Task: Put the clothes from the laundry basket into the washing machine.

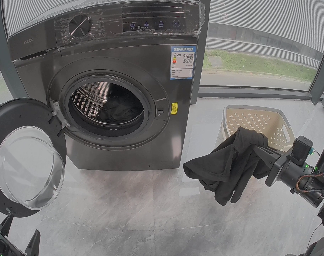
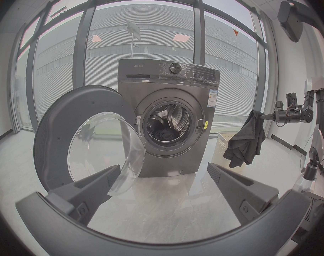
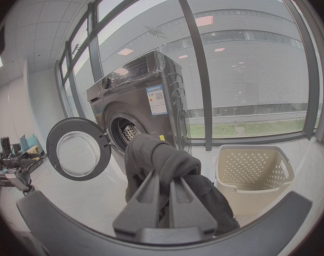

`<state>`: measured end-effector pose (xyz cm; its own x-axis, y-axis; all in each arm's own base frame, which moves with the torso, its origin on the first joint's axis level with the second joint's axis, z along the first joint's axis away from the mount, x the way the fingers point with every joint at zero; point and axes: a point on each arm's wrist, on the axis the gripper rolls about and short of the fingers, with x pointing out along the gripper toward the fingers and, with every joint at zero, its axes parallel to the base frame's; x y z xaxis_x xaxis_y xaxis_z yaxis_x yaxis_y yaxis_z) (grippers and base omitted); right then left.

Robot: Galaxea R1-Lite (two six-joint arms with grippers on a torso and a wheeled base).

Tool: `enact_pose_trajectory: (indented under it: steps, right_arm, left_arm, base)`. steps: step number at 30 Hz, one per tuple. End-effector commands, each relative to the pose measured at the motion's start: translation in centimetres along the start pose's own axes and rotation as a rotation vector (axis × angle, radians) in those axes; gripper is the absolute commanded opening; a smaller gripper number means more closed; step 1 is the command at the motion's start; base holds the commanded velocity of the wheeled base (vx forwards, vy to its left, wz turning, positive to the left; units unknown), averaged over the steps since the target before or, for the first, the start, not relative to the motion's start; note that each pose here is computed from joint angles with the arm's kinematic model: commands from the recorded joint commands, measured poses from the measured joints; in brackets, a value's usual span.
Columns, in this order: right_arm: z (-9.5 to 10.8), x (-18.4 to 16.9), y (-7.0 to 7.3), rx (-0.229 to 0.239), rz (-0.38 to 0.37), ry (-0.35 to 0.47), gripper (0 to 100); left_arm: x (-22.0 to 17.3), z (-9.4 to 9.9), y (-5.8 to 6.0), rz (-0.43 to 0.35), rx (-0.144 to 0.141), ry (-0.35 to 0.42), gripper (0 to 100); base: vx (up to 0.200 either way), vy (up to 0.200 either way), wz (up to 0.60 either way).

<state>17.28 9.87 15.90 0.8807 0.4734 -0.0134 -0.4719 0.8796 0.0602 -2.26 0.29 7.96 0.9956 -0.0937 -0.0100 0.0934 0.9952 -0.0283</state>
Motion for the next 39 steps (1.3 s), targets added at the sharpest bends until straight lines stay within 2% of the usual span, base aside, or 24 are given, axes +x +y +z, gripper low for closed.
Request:
enact_pose_trajectory:
  steps: [1,5,14,24,37,39]
  right_arm:
    - [-0.1,0.1,0.0,0.000,0.002,0.007,0]
    - [-0.2,0.2,0.0,0.000,-0.003,0.008,0]
    - [-0.8,0.7,0.0,0.001,-0.003,0.039,0]
    - [-0.8,0.7,0.1,0.001,0.000,0.040,0]
    - [-0.6,1.0,1.6,-0.002,0.068,0.032,0]
    - [-0.5,1.4,2.2,0.002,0.097,0.031,0]
  left_arm:
    - [0.0,-0.4,0.0,0.000,-0.001,-0.004,100]
    - [0.0,-0.4,0.0,0.002,-0.001,-0.004,100]
    - [0.0,-0.4,0.0,0.002,0.001,-0.005,100]
    - [0.0,-0.4,0.0,0.000,0.001,-0.005,100]
    - [0.0,-0.4,0.0,0.005,0.015,-0.005,100]
    - [0.0,-0.4,0.0,0.009,0.016,-0.006,100]
  base:
    - [-0.200,0.000,0.00]
    - [-0.200,0.000,0.00]
    - [0.000,0.000,0.00]
    - [0.000,0.200,0.00]
    - [0.000,0.200,0.00]
    - [0.000,0.100,0.00]
